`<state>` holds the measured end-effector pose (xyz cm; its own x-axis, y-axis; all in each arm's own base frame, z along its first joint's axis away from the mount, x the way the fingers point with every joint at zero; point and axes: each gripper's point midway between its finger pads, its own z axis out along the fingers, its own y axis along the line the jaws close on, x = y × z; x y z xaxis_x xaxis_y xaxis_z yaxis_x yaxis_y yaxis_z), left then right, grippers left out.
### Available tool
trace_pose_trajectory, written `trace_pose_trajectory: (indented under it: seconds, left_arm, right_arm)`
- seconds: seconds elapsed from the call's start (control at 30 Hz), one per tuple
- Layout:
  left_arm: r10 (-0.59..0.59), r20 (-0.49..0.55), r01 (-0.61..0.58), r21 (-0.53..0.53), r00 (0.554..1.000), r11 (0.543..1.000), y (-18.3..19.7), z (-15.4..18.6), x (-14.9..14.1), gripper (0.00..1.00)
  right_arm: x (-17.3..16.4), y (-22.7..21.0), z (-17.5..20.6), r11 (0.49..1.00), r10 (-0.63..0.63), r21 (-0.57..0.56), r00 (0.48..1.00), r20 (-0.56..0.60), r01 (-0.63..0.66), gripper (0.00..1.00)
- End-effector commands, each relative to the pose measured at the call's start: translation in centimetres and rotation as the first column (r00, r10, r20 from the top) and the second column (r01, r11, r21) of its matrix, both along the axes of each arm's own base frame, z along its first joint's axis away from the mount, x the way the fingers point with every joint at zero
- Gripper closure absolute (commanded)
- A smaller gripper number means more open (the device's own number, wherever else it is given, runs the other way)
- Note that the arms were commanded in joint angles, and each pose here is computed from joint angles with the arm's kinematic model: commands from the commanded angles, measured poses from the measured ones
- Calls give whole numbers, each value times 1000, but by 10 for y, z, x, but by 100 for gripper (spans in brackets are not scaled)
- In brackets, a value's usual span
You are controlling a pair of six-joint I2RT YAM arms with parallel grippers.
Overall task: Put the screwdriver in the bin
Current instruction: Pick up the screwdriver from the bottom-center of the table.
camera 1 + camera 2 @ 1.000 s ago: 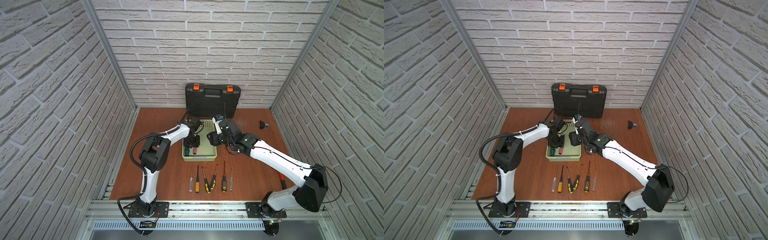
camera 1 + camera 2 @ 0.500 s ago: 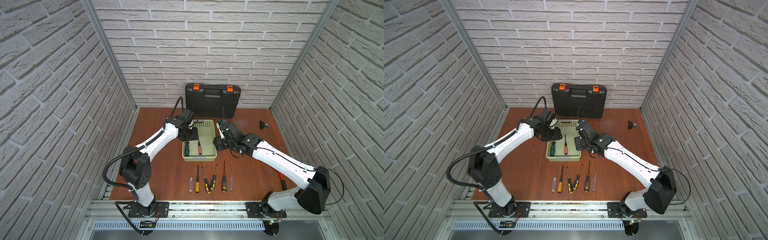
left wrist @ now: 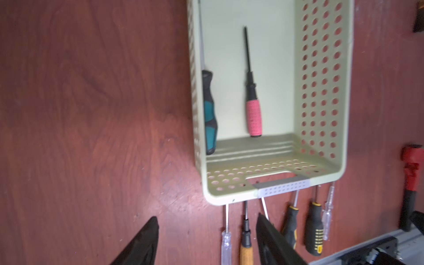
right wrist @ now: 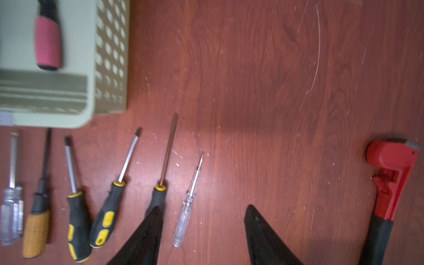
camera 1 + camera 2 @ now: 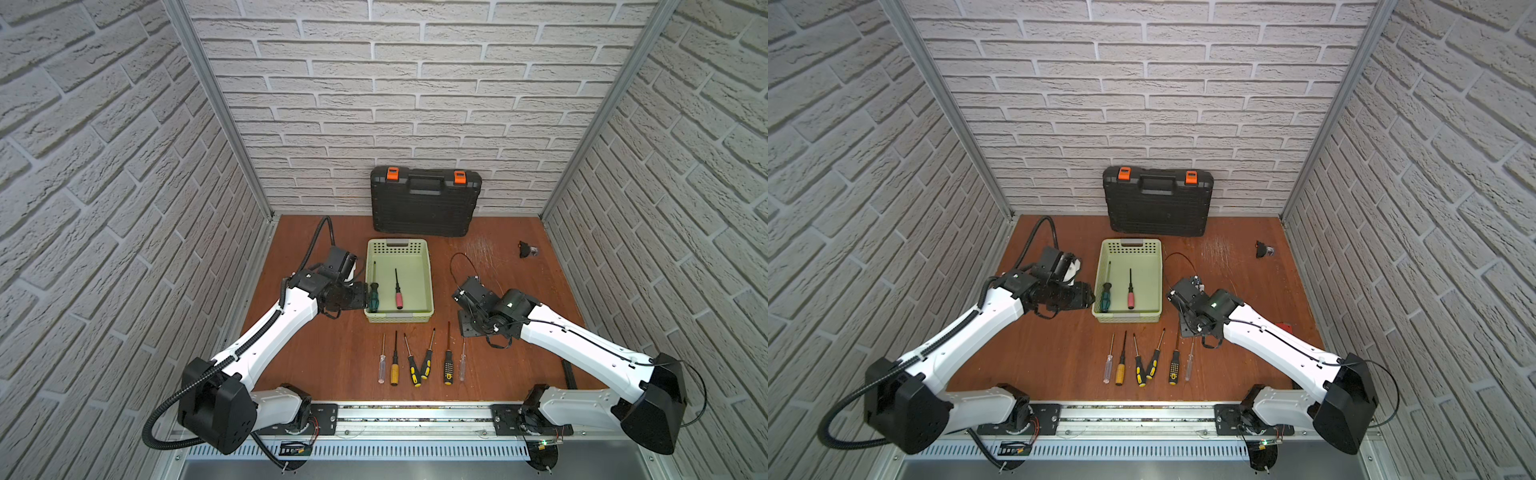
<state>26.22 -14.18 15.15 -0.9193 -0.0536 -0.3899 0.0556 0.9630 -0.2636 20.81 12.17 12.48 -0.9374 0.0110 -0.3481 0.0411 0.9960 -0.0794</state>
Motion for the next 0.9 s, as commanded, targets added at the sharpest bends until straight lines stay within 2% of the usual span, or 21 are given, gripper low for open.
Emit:
trace_pose_trajectory:
  seconds: [0.0, 0.2, 0.33, 0.5, 0.87]
  left_arm:
    - [87, 71, -92, 60, 994, 994, 27, 2, -1, 32]
    - [155, 97, -159, 39, 983, 986, 43, -2, -13, 30]
    - [181, 95, -184, 19, 979, 983, 46, -3, -14, 30]
    - [179, 79, -181, 21, 981, 983, 48, -6, -14, 30]
    - [199, 67, -199, 2, 978, 980, 52, -6, -15, 30]
  right_arm:
    - [-21, -2, -16, 999, -45, -6, 997, -68, 45, 38]
    - [-43, 21, -51, 990, -93, 91, 979, -181, 111, 36]
    - [-51, 30, -74, 979, -130, 127, 968, -216, 159, 37]
    - [-59, 30, -97, 984, -126, 84, 955, -268, 154, 42]
    - [-62, 27, -119, 985, -140, 56, 947, -288, 162, 55]
